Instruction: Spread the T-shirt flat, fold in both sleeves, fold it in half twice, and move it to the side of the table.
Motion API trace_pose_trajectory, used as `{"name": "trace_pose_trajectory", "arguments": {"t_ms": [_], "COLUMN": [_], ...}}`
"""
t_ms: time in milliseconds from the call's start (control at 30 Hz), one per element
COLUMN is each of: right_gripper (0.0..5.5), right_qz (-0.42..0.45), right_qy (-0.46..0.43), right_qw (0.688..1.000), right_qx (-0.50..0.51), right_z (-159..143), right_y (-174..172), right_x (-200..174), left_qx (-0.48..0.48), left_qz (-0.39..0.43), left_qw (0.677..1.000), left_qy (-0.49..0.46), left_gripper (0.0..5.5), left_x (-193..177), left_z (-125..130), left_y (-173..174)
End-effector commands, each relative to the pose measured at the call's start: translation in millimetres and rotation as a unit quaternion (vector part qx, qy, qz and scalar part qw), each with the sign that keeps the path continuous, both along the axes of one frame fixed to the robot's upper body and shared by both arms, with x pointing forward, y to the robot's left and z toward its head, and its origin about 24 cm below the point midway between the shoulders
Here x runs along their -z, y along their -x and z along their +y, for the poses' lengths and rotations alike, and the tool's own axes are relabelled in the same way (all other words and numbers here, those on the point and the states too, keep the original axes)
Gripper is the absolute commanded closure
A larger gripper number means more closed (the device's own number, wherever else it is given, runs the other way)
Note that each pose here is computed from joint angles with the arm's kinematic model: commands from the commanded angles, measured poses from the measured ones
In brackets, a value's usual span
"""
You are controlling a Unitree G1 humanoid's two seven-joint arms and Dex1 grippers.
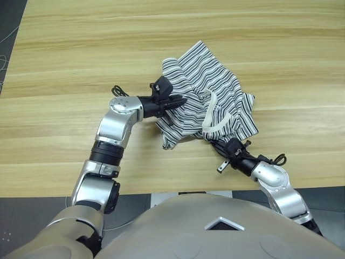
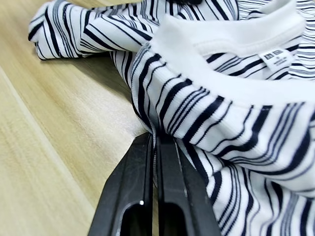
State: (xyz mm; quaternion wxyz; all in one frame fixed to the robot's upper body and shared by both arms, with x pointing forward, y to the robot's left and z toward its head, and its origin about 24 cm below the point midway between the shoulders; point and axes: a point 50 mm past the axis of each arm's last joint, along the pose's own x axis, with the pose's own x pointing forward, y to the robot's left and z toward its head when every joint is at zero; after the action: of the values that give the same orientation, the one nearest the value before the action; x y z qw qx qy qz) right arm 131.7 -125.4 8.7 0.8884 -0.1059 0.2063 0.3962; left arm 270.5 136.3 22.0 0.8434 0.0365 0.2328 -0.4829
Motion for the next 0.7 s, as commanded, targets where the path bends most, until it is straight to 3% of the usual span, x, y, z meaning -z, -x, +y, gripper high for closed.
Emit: {"name": "trace_pose_trajectory", "arguments": {"t_ms": [33,100,367,533,700], "right_gripper": [5.4,5.4,5.4,5.4,5.4], "right_qz": [0.012,0.012,0.015,0.012,0.004], "right_qy": [0.007,0.006,0.005,0.006,0.01], "right_qw": [1.0,1.0,1.0,1.0,1.0], "right_qx": [0.01,0.011,0.013,0.019,0.026], "right_z": [-3.4,-3.2,-0.2,-2.0,-8.5], "right_y": [0.1,0.0,0.8,-0.8,-5.0], "right_x": [1.8,1.7,3.5,3.2,-0.8], "left_qx": [0.003,0.002,0.009,0.015,0.012], "left_qz": [-0.012,-0.011,-0.009,-0.008,-0.009], "left_qw": [1.0,1.0,1.0,1.0,1.0], "left_qy": [0.002,0.0,0.001,0.005,0.005], "left_gripper": [4.77,4.51,4.51,5.33,5.38], "left_x": [-7.8,-7.4,-7.2,-6.9,-7.4], "left_z": [0.3,0.7,-0.3,-1.0,-1.2], "left_y": [-2.4,-1.9,-1.1,0.7,-0.7]}}
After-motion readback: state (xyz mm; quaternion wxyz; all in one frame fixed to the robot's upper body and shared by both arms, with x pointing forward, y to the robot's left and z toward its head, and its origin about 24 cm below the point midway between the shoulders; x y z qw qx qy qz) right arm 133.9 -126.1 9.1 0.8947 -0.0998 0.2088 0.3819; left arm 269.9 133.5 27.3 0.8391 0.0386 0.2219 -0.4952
